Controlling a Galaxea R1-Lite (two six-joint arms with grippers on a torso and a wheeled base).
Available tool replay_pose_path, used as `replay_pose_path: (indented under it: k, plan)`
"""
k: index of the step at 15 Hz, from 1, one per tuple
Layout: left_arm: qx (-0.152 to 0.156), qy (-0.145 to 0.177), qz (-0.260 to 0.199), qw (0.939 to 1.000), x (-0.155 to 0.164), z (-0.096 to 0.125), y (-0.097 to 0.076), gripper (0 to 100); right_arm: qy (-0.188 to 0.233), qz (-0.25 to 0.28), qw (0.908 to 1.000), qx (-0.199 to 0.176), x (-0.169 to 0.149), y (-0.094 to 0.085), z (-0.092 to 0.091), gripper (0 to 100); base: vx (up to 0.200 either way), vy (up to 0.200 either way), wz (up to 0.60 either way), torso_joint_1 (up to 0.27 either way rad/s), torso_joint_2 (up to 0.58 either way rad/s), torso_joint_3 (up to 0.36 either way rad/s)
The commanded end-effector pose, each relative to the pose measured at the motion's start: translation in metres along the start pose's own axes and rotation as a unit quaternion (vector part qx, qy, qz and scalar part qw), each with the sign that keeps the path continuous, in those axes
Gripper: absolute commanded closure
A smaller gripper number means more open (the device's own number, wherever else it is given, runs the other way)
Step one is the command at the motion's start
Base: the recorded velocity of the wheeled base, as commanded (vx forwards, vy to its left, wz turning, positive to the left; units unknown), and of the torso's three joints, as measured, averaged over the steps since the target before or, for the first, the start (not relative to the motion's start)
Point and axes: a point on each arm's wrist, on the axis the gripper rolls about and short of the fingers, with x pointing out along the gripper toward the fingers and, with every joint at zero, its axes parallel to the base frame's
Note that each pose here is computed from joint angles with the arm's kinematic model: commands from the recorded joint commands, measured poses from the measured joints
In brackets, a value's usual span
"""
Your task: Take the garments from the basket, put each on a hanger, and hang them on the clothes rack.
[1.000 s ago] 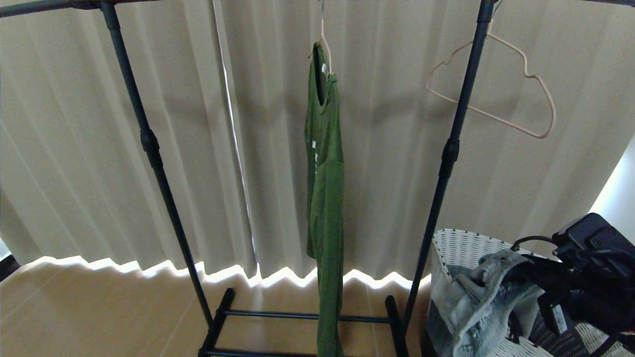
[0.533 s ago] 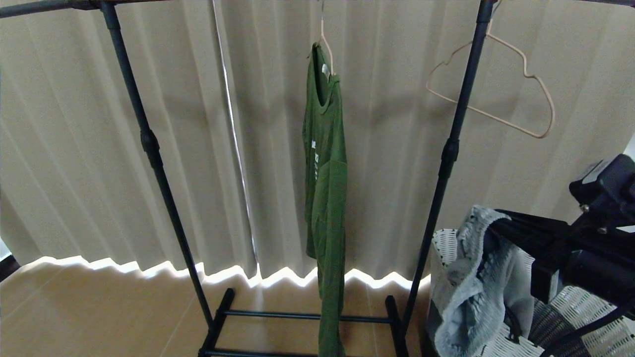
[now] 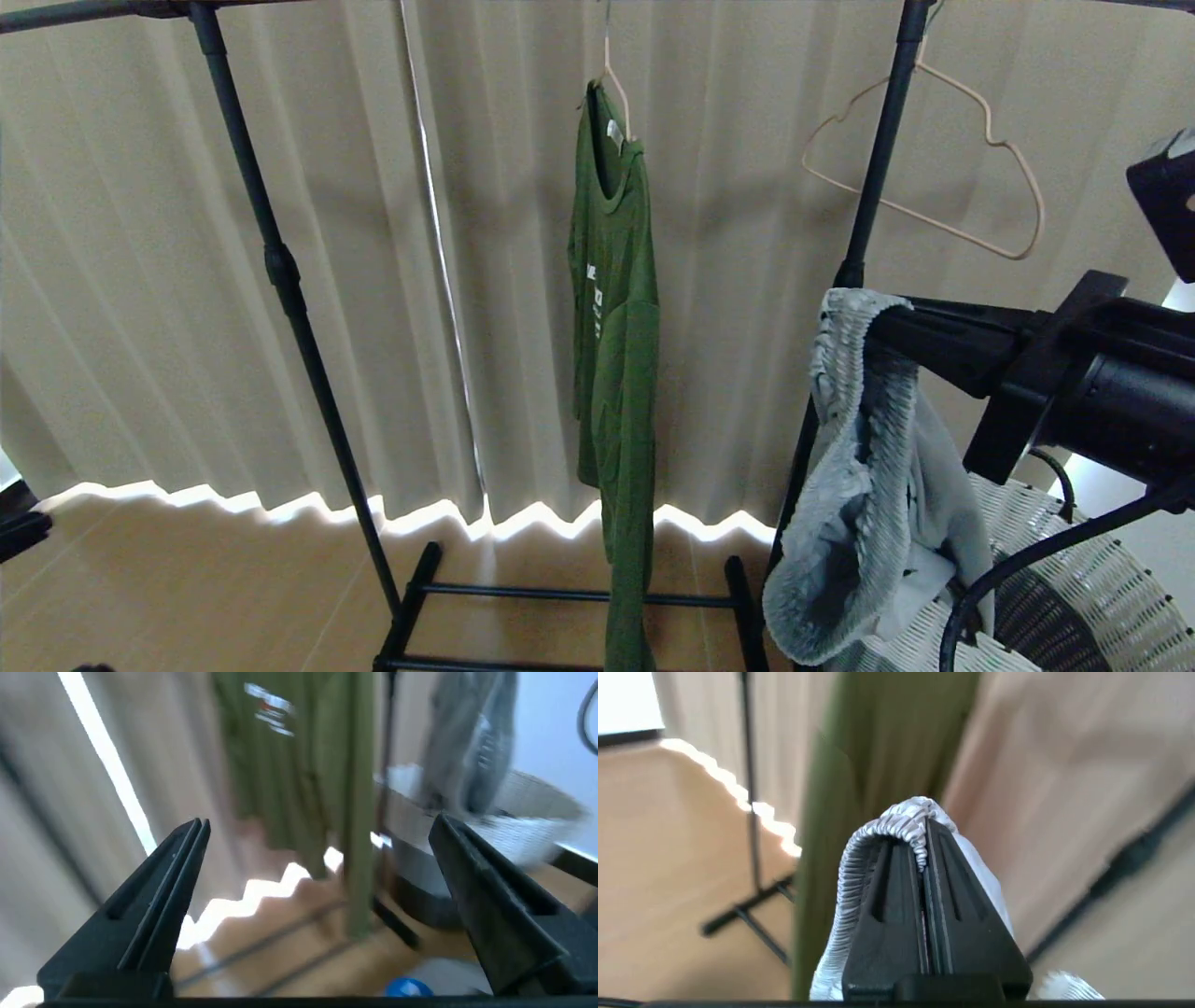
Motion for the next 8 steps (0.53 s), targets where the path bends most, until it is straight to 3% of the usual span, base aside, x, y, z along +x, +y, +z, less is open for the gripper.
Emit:
replay_pose_path:
  k: [1,3,4,5,6,8]
  plan:
    - [-0.035,0.072,-0.086,0.9931,0.072,0.019,0.023,0,-0.01,0.009,0.9999,0.006,0.009,0.002,0.008,100,0.0,0.0,0.0,0.0,0.0,0.0]
    - [-0.03,0.091,-0.104,0.99,0.108,0.018,0.018,0,-0.024,0.012,0.9996,0.007,0.015,0.001,0.018,100,0.0,0.0,0.0,0.0,0.0,0.0]
    - [-0.039,0.11,-0.133,0.9842,0.136,0.011,-0.002,0,-0.035,0.014,0.9992,0.01,0.017,0.002,0.024,100,0.0,0.0,0.0,0.0,0.0,0.0]
    - [-0.043,0.114,-0.14,0.9827,0.142,0.01,-0.008,0,-0.038,0.019,0.999,0.011,0.016,0.004,0.026,100,0.0,0.0,0.0,0.0,0.0,0.0]
    - [-0.056,0.135,-0.165,0.9755,0.168,0.0,-0.036,0,-0.053,0.043,0.9976,0.015,0.016,0.012,0.034,100,0.0,0.0,0.0,0.0,0.0,0.0]
    - [-0.062,0.156,-0.176,0.9699,0.194,-0.018,-0.064,0,-0.062,0.056,0.9962,0.022,0.02,0.016,0.041,100,0.0,0.0,0.0,0.0,0.0,0.0]
